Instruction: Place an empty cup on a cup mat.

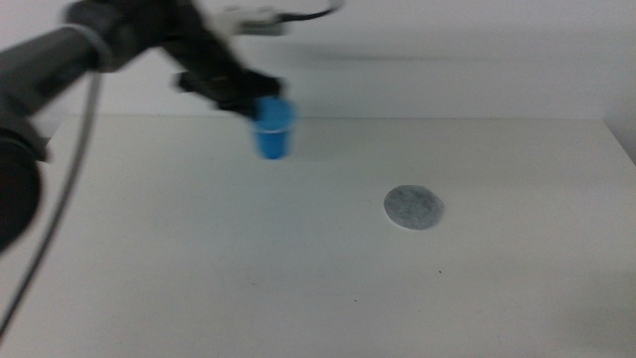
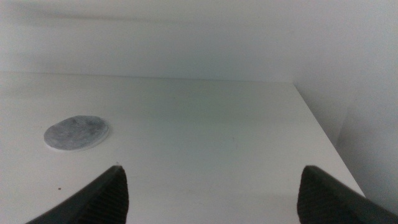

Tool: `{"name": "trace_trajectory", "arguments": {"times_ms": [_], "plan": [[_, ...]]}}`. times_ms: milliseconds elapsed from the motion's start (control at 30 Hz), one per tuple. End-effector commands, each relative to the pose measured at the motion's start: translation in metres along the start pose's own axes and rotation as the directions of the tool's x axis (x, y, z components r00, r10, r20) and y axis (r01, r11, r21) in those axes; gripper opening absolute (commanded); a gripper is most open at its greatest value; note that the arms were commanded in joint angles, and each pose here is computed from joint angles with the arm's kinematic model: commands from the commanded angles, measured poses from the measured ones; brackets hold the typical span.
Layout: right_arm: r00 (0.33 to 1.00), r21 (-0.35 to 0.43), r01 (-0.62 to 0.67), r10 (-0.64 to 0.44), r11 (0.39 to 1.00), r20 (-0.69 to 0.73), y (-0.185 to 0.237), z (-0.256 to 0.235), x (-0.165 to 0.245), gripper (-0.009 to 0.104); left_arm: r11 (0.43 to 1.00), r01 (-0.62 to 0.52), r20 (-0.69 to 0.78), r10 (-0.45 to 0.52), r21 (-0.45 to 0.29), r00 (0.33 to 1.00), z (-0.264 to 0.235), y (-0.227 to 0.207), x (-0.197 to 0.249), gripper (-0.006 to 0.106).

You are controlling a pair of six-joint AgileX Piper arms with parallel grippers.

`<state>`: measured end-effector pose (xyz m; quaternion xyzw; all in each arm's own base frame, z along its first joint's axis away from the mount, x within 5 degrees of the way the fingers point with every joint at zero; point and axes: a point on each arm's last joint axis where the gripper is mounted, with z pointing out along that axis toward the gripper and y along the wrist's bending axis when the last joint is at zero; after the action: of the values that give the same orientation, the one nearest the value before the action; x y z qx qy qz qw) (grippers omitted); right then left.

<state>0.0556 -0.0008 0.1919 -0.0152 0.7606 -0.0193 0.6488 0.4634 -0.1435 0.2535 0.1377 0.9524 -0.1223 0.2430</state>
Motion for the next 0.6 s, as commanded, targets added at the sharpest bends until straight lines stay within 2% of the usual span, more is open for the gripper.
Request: {"name": "trace_trajectory", "arguments": {"times_ms": [0, 167, 300, 567], "plan": [[1.000, 0.000, 0.010, -0.010, 1.000, 0.007, 0.000, 0.000, 0.000, 0.093, 0.998, -0.028, 0.031, 0.026, 0.064, 0.999, -0.005, -0.049, -0.005, -0.002], [1.000, 0.000, 0.010, -0.010, 1.000, 0.007, 0.000, 0.000, 0.000, 0.093, 0.990, -0.074, 0.036, 0.070, 0.118, 0.997, 0.007, -0.132, 0.001, -0.002], [1.000, 0.000, 0.010, -0.010, 1.000, 0.007, 0.000, 0.000, 0.000, 0.093, 0.984, -0.114, 0.047, 0.108, 0.138, 0.993, 0.016, -0.171, 0.008, -0.002], [1.000, 0.000, 0.010, -0.010, 1.000, 0.007, 0.000, 0.000, 0.000, 0.093, 0.981, -0.081, 0.014, 0.080, 0.178, 0.997, 0.052, -0.185, 0.019, -0.002]]}}
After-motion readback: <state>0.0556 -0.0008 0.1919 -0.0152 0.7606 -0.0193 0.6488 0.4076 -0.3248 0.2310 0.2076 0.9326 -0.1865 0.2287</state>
